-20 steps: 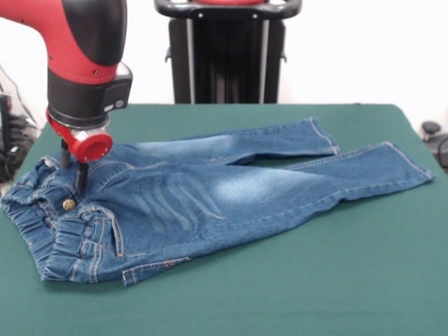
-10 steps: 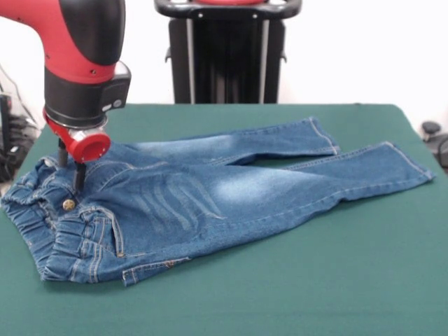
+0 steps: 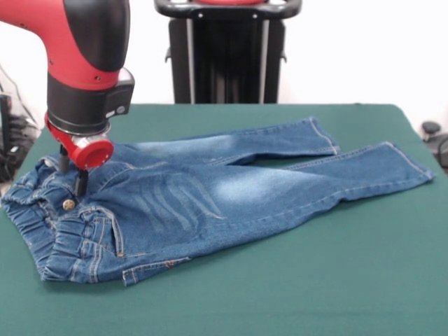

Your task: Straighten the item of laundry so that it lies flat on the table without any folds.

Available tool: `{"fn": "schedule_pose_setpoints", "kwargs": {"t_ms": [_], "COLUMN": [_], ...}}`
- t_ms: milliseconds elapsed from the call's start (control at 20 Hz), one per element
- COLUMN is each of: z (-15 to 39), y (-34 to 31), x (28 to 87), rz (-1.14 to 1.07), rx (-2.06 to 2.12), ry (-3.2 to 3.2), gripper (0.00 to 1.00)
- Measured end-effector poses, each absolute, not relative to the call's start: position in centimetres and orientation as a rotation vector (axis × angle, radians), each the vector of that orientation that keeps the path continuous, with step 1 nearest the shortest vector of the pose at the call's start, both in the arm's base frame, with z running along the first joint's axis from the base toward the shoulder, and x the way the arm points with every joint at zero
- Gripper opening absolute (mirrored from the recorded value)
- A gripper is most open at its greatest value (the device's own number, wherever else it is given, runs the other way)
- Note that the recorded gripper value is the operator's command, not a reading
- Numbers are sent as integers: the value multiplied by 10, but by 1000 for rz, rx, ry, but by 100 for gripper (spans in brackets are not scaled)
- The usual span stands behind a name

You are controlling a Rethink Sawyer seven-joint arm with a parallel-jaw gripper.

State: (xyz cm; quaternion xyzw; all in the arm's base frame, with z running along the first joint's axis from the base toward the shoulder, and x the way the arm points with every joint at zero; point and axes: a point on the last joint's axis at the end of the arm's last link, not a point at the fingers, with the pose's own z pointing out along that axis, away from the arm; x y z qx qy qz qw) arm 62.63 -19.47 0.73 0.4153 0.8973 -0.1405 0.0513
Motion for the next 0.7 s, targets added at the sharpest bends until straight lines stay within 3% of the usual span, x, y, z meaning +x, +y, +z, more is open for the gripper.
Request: {"fn": "schedule_pose_setpoints", "kwargs": {"t_ms": [700], "z": [16], "y": [-191], "x": [649], "rz": [-425], "rx": [1220], "ry": [2700], "gripper": [100]}}
